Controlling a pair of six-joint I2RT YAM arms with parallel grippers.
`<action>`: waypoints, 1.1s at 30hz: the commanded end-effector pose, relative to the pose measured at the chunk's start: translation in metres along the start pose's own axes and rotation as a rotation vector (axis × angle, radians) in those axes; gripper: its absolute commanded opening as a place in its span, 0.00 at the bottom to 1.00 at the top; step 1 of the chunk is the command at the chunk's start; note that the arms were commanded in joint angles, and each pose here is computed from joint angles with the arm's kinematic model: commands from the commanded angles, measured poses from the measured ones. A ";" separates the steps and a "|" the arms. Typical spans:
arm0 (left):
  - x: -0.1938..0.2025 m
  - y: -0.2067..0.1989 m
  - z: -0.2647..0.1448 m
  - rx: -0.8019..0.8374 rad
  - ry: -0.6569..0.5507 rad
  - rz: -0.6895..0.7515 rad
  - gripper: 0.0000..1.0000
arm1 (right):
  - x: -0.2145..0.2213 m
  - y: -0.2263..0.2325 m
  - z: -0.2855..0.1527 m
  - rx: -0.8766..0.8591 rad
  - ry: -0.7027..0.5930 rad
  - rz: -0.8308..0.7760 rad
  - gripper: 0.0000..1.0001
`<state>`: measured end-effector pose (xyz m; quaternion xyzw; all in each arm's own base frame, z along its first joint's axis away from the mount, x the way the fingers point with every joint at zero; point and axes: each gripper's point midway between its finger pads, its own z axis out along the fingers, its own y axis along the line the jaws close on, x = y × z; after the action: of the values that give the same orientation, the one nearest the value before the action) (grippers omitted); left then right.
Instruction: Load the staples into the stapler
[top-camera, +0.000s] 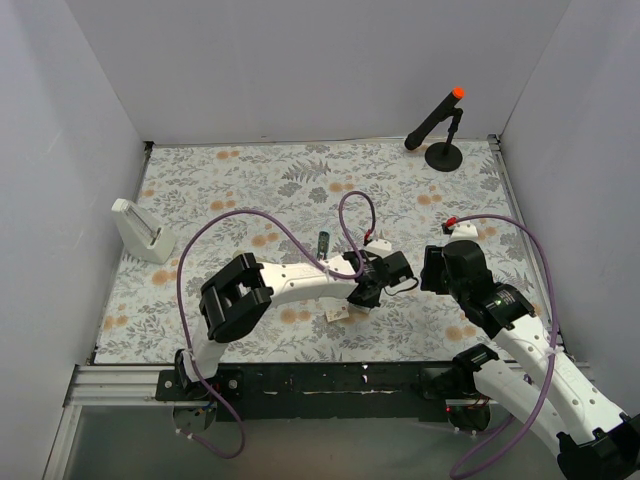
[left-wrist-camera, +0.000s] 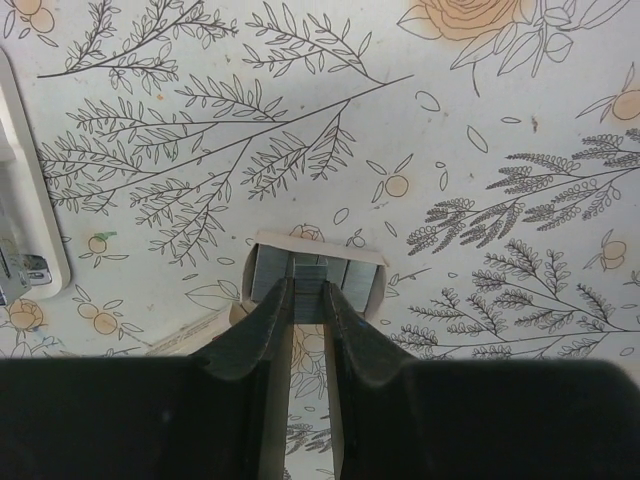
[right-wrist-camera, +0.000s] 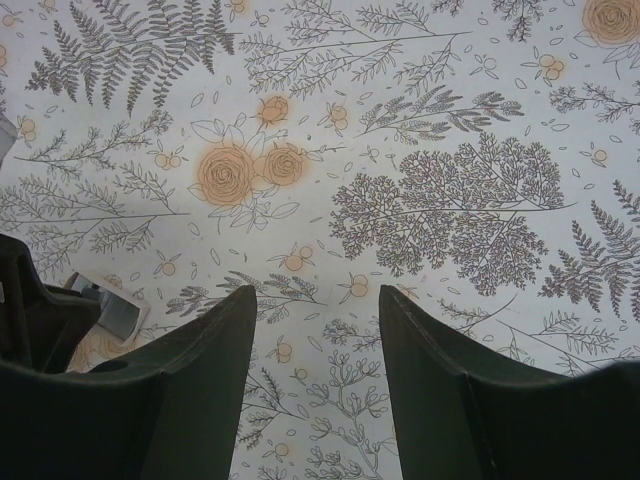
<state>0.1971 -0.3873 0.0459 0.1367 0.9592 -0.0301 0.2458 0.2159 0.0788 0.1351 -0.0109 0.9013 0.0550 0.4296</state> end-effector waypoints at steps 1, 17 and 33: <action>-0.030 -0.003 -0.037 0.050 -0.085 -0.045 0.00 | -0.014 -0.002 0.000 0.012 -0.058 0.008 0.60; -0.066 0.065 -0.050 0.011 -0.223 -0.107 0.00 | -0.018 0.011 0.004 -0.063 -0.084 -0.020 0.60; -0.055 0.119 -0.023 -0.010 -0.213 -0.096 0.00 | -0.031 0.011 0.011 -0.036 -0.097 -0.067 0.60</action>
<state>0.2610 -0.2772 0.0792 0.0754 0.9424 -0.0288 0.3245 0.2280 0.0885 0.1323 -0.0503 0.8920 0.0608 0.4451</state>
